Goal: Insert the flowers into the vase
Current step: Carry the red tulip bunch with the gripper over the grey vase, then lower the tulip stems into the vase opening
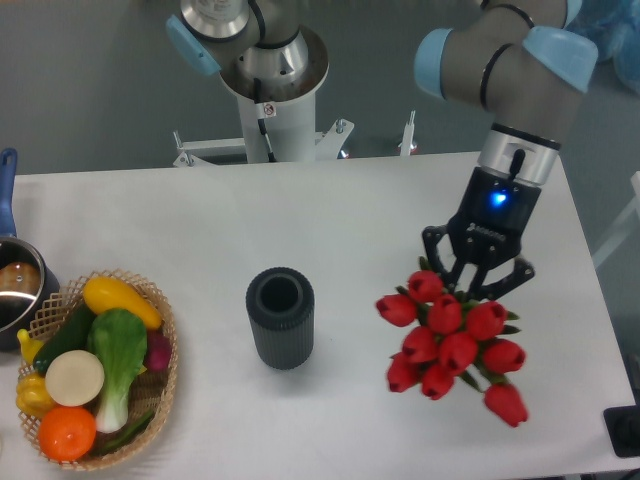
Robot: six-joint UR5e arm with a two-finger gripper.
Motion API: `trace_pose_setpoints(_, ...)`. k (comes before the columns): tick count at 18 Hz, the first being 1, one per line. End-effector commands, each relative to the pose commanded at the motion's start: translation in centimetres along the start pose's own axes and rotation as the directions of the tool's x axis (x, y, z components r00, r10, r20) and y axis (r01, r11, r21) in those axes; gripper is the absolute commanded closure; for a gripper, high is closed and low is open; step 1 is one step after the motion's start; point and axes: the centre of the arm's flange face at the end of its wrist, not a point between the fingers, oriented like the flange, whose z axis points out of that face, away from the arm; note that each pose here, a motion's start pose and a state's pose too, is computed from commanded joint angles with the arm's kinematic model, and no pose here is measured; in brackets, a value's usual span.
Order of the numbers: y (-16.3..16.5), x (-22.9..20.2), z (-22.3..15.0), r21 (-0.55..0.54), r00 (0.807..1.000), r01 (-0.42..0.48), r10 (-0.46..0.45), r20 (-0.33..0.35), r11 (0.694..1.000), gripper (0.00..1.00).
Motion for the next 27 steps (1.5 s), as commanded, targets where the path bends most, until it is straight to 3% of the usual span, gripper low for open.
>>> trace_pose_setpoints(5,-2.5,1.9,0.2,0.155,0.995,-0.009,0.025,-0.096,0.988,0.89)
trace_pose_setpoints(9,-4.0,3.3,-0.7,0.286,0.985,-0.001,0.051,-0.165,0.958,0.89)
trace_pose_setpoints(12,-4.9,6.0,-0.3,0.295,0.980,-0.013,0.071,-0.188,0.955,0.89)
trace_pose_setpoints(17,-3.2,10.3,1.4,0.295,0.966,0.030,0.048,-0.255,0.955,0.89)
trace_pose_setpoints(23,-0.1,12.0,2.0,0.272,0.960,0.087,-0.008,-0.279,0.958,0.89)
trace_pose_setpoints(27,1.8,12.0,2.8,0.279,0.961,0.059,0.021,-0.276,0.958,0.89)
